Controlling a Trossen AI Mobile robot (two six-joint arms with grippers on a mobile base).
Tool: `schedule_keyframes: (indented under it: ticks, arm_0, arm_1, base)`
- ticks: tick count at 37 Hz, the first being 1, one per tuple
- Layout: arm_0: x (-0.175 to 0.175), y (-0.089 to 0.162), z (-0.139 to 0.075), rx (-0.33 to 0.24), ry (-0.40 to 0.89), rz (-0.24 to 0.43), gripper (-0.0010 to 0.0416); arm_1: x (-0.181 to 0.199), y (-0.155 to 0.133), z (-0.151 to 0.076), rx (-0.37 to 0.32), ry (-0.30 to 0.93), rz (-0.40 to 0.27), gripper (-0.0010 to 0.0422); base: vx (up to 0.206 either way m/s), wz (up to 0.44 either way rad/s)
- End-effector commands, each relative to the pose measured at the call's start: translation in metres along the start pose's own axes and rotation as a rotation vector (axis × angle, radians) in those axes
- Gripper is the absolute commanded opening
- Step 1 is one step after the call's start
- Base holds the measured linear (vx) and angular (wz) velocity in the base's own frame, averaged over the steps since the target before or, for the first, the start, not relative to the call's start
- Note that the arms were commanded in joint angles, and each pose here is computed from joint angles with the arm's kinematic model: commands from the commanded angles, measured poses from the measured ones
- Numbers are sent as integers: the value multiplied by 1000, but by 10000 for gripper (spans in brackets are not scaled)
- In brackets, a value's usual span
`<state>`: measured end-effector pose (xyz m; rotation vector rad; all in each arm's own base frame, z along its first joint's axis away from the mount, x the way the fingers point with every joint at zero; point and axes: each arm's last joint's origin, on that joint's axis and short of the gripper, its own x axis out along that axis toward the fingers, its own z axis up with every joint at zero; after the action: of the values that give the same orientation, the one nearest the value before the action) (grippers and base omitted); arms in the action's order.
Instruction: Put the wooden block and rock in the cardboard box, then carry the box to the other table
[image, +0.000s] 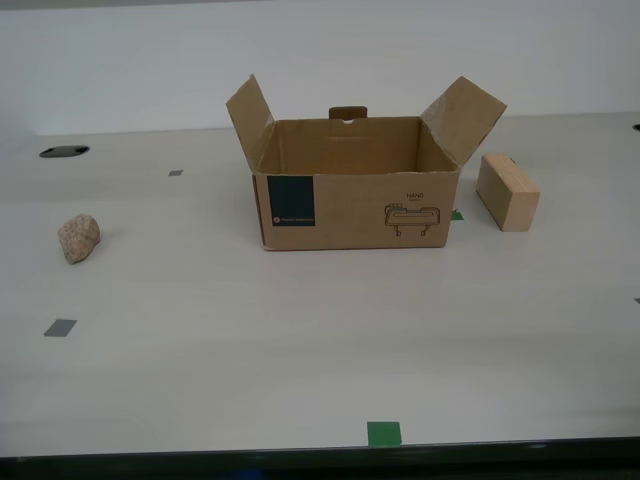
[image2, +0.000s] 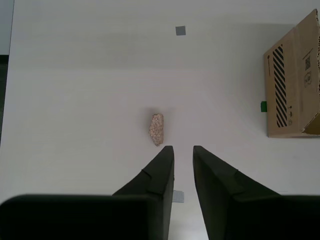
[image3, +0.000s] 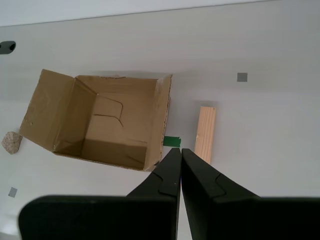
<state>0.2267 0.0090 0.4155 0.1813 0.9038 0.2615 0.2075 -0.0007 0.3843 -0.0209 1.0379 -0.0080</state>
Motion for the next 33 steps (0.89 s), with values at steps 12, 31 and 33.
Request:
schedule_keyframes:
  ticks: [12,31,33]
  arm_0:
    - [0,0,-2,11,23,1,3]
    - [0,-2,-2,11,23,-45,3]
    - [0,-2,-2,11,22,-44,3]
  arm_1:
    - [0,0,-1,-3,10,-3,222]
    - [-1,-1,-2,149,15,-18,403]
    - [-1,-1,-2,143,14,-31,391]
  base:
    - [0,0]
    - [0,0]
    - [0,0]
